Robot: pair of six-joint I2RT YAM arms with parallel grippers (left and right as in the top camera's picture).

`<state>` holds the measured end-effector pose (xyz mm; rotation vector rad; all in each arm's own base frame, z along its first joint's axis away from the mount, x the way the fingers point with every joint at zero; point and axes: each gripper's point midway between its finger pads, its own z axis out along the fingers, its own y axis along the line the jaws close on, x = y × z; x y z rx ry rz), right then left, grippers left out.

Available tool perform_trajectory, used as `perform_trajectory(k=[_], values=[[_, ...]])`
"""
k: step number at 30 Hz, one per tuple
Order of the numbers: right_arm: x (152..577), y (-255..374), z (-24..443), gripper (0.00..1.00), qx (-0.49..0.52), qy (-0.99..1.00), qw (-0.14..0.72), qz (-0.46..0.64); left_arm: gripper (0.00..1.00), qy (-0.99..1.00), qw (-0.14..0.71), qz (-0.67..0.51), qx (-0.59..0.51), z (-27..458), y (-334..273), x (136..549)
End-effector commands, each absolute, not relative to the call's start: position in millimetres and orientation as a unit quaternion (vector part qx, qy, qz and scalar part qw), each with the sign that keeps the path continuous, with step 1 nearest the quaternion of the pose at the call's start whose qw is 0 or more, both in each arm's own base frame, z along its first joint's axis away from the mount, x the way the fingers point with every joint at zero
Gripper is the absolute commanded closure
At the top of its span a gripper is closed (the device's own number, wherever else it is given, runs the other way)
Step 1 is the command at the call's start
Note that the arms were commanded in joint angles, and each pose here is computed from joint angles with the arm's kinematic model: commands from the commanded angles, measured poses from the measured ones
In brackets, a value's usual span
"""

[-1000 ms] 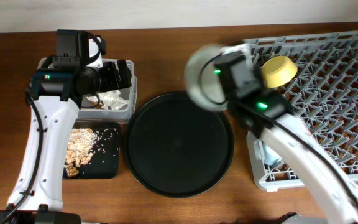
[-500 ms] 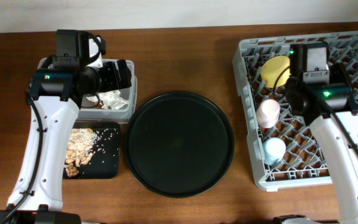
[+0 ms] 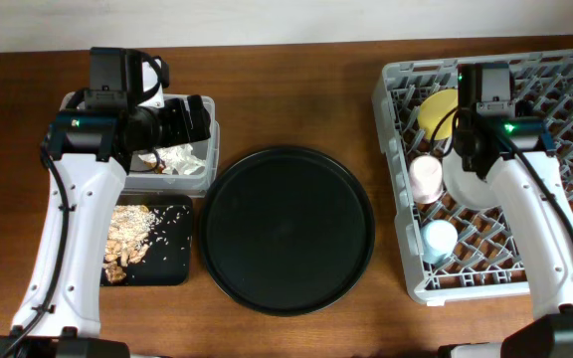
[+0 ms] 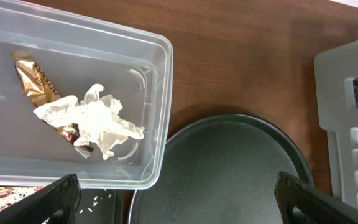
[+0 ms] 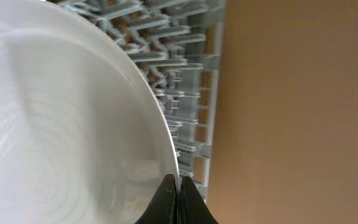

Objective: Sort waste into correct bins and load items into the dishwasher rack
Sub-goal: 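Stand the white plate upright in the rack and release it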

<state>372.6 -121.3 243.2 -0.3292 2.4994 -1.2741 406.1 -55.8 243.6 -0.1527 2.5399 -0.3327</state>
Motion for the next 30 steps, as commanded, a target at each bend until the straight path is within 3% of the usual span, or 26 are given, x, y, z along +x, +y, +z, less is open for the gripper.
perform_trajectory(k=[1, 19, 30], values=[[365, -140, 273, 0.96, -0.083, 0.838, 0.146, -0.52, 0.01, 0.944, 0.301, -0.123, -0.056, 257, -55, 407], [377, -106, 230, 0.94, -0.129, 0.895, 0.18, -0.388, 0.01, 0.944, 0.302, -0.123, -0.056, 257, -55, 406], [385, -94, 224, 0.47, -0.141, 0.904, 0.2, -0.352, 0.01, 0.944, 0.301, -0.123, -0.056, 257, -55, 407]])
